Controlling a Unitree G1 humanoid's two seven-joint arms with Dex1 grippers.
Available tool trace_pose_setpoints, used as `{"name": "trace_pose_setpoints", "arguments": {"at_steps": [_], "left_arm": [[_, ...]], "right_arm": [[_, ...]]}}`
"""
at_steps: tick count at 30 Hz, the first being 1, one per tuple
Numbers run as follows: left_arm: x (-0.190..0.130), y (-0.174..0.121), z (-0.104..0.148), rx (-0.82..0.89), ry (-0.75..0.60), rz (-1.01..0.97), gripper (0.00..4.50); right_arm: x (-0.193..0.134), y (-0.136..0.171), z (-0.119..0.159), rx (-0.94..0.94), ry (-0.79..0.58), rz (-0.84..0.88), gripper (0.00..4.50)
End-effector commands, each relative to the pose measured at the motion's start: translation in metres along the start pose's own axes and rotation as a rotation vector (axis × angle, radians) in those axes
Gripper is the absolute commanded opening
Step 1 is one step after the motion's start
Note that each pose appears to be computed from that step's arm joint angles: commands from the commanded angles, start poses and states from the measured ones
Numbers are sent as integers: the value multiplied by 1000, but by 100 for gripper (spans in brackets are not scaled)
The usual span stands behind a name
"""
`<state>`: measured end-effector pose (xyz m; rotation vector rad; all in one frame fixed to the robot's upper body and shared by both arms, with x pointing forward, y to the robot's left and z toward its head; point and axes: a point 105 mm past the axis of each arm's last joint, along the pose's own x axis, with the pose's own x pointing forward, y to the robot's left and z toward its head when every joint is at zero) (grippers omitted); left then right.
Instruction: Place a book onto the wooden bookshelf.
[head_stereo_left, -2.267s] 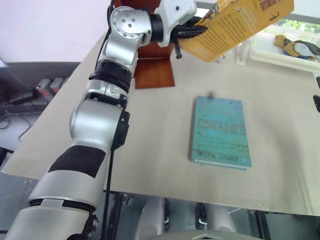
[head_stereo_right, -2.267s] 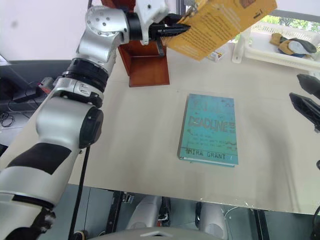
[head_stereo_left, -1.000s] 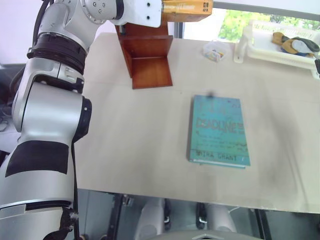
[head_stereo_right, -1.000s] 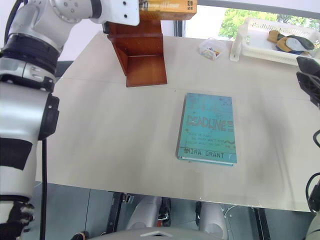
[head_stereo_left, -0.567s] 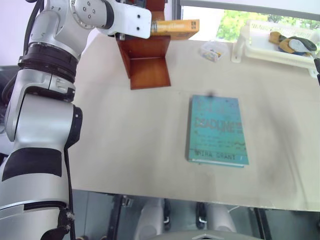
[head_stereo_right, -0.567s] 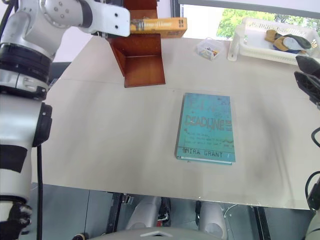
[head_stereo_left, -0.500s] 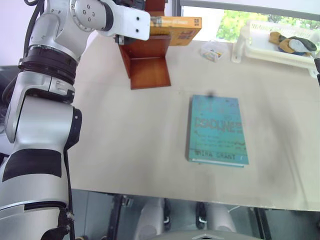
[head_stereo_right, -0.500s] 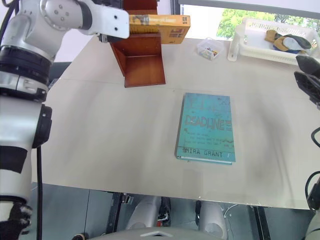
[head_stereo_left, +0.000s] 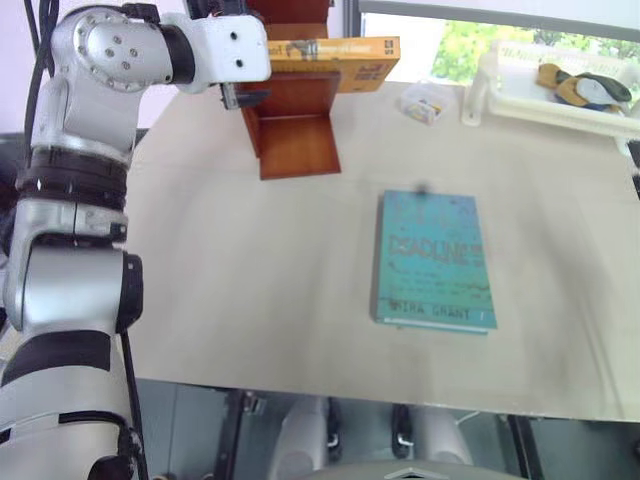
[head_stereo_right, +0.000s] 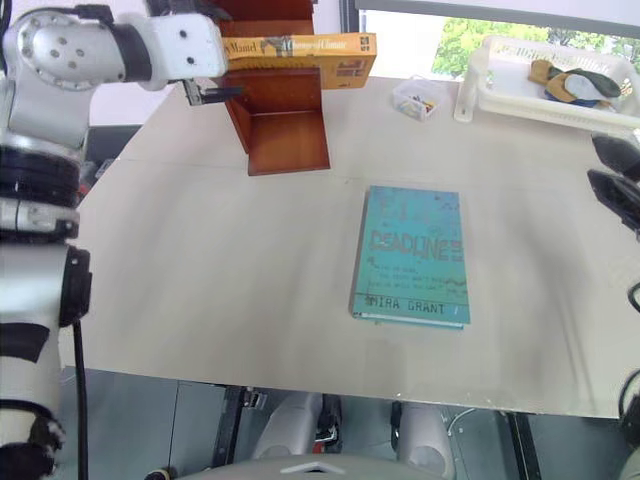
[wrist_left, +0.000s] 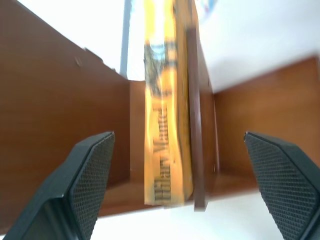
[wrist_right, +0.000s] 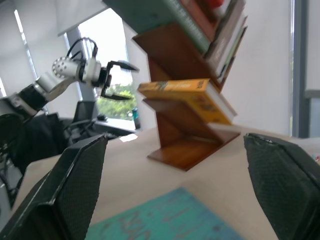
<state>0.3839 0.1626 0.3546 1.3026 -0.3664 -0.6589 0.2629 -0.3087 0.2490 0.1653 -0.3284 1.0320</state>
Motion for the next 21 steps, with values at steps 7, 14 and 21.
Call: {"name": "trace_pose_setpoints", "arguments": {"at_steps": [7,14,21], "left_arm": [[-60,-108,8,-744,-134,-76,442],[-95,-195,-23,-1094,46,-97,442],[-123,-245,-41,-1202,182,-111,442]], "right_arm": [[-48,22,-48,-39,344,-159,450],[-85,22,-70,-18,537,-229,450],[-106,22,-79,-2,594,-296,450]]}}
